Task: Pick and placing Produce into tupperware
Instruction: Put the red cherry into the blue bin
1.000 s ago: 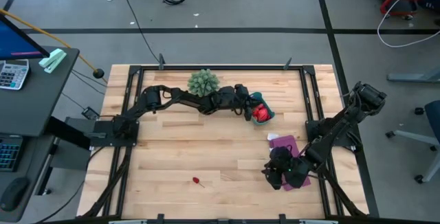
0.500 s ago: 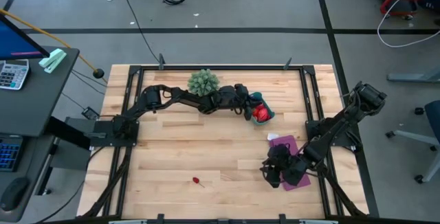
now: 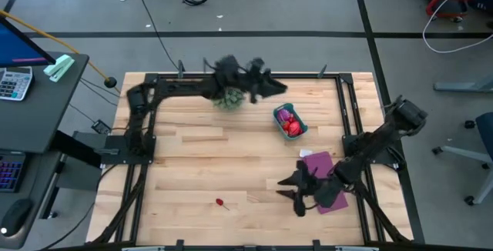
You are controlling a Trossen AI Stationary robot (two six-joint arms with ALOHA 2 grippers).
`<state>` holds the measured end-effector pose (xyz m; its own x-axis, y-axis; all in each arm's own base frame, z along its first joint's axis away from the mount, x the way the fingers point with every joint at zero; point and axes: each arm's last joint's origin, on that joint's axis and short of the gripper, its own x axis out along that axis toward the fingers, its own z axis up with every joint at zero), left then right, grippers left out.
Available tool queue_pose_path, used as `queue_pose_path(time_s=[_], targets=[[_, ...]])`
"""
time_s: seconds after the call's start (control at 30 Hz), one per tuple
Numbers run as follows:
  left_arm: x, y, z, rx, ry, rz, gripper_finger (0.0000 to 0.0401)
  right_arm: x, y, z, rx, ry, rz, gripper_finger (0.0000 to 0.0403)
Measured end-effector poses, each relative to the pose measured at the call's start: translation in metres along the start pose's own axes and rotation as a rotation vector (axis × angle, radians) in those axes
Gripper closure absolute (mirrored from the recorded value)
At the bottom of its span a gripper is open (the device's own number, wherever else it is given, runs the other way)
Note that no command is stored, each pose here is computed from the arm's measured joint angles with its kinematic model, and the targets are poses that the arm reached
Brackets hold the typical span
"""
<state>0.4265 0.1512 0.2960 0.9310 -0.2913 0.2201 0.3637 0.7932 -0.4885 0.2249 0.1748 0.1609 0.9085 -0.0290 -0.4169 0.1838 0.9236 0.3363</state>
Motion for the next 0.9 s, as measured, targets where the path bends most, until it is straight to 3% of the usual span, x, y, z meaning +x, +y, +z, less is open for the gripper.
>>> queue_pose_path(time_s=[0.1,0.3,0.57,0.73,0.8,0.9], targets=[[-0.013,-0.026,0.032,0.02,0.029,-0.119,0.0276,0.024,0.007,-0.004,-0.1,-0.057,0.026,0.0245],[-0.036,-0.092,0.082,0.128,0.006,-0.273,0.0284,0.087,0.026,-0.018,-0.224,-0.007,0.01,0.0245],[-0.054,-0.167,0.109,0.26,-0.047,-0.388,0.0285,0.156,0.065,0.002,-0.489,0.001,-0.03,0.0245],[-0.063,-0.196,0.107,0.323,0.019,-0.323,0.0285,0.172,0.078,0.017,-0.511,0.044,-0.029,0.0245],[-0.068,-0.204,0.101,0.369,0.06,-0.226,0.0285,0.175,0.079,0.017,-0.51,0.057,0.006,0.0245],[-0.079,-0.215,0.087,0.48,0.162,0.019,0.0285,0.175,0.078,0.014,-0.524,0.079,0.012,0.0245]])
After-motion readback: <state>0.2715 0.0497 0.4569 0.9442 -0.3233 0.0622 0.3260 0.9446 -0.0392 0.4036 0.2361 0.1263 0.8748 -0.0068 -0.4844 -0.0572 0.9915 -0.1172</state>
